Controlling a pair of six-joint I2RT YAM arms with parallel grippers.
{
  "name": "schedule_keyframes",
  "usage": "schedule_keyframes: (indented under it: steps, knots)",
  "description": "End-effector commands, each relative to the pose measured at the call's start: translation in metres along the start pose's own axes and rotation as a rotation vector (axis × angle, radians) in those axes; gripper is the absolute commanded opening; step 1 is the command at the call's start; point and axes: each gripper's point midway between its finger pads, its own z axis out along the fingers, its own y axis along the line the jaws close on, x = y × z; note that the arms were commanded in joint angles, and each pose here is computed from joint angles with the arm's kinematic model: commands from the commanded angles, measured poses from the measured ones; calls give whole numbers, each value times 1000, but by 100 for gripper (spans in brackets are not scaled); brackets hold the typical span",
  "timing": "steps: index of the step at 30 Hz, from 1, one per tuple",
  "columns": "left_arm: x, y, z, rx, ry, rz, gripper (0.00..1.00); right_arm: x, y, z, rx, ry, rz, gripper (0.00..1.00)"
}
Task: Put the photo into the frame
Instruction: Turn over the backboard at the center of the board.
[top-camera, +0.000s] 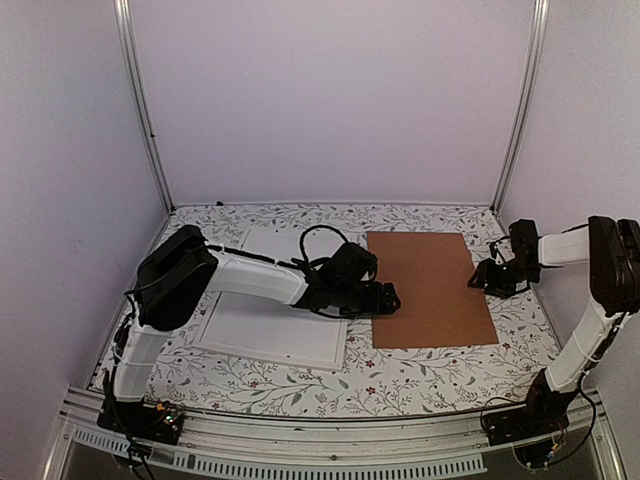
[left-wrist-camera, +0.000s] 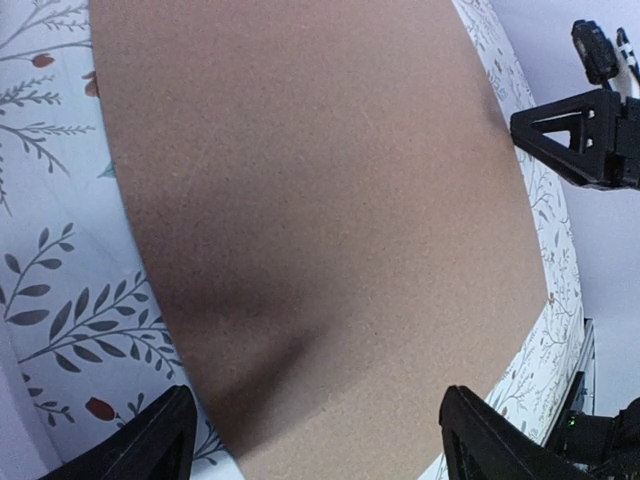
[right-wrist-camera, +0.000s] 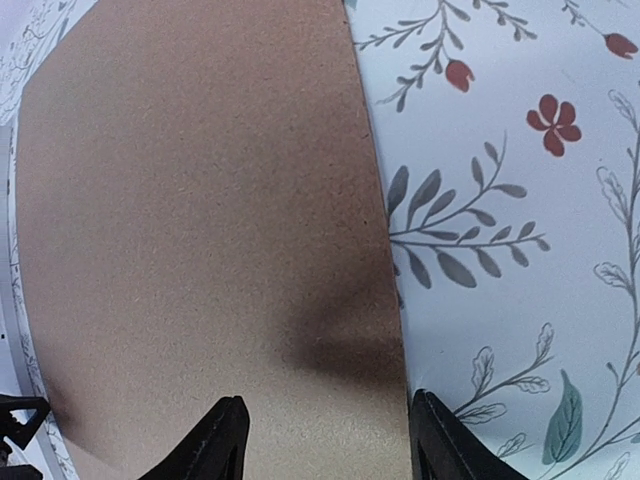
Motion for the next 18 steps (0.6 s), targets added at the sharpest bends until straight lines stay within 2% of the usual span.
schedule_keyframes:
  steps: [1,18]
  knots:
    - [30,37,10,-96,104,-22,87,27,17,-3,-108,70,16,58]
    - [35,35,8,-89,109,-25,87,19,78,-36,-434,50,52,51]
